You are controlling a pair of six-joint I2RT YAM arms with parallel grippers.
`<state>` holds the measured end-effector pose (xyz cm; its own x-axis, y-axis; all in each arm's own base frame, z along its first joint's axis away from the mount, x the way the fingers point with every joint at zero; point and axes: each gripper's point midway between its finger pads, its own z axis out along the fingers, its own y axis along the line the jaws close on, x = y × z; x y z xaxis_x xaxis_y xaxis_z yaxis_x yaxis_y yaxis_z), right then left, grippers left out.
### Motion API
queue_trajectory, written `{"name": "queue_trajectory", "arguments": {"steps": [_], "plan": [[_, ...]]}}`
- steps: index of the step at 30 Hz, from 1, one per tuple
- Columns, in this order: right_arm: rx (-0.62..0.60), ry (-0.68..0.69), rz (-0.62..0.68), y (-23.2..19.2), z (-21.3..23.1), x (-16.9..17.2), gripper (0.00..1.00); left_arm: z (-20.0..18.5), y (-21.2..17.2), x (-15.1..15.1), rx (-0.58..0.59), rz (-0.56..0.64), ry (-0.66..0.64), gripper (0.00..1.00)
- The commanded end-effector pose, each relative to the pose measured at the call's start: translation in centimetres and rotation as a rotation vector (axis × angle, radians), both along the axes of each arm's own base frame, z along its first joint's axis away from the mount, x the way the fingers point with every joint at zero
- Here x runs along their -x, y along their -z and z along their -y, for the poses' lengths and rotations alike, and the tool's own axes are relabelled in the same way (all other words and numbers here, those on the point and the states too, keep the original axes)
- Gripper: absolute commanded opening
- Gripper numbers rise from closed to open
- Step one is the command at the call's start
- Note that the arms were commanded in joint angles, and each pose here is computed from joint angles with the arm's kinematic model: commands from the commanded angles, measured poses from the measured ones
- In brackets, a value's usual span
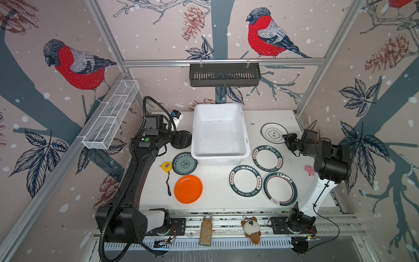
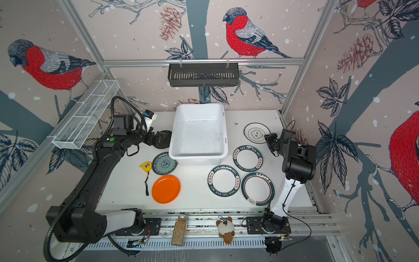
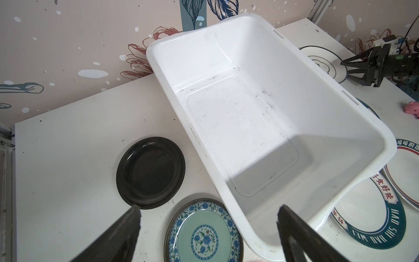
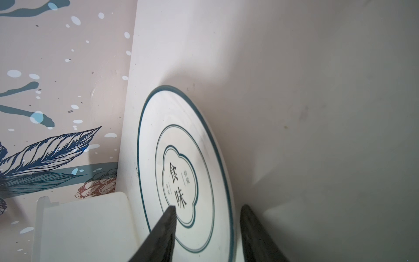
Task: Place the plates into the plastic bin on the countertop
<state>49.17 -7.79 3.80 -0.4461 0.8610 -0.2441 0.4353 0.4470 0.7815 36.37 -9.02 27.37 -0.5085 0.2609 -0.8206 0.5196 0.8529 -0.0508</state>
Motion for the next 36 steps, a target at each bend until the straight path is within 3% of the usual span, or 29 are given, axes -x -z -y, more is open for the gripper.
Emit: {"name": "queue_trajectory", "arguments": {"steps": [1,9,22,36], "plan": [[-0.024,0.031,-0.054,1.4,0.4,0.4,0.44,0.6,-0.7,-0.1,0.016,0.025,0.025,0.94],[-0.027,0.024,-0.070,2.5,0.4,0.4,0.31,0.7,-0.5,0.0,0.018,0.022,0.033,0.94],[-0.002,0.011,-0.079,2.8,0.4,0.8,0.19,0.9,-1.1,0.5,0.035,0.026,0.035,0.94],[-0.008,0.007,-0.031,0.7,0.3,0.2,0.04,0.8,-2.5,0.9,0.039,0.057,0.026,0.94]]}}
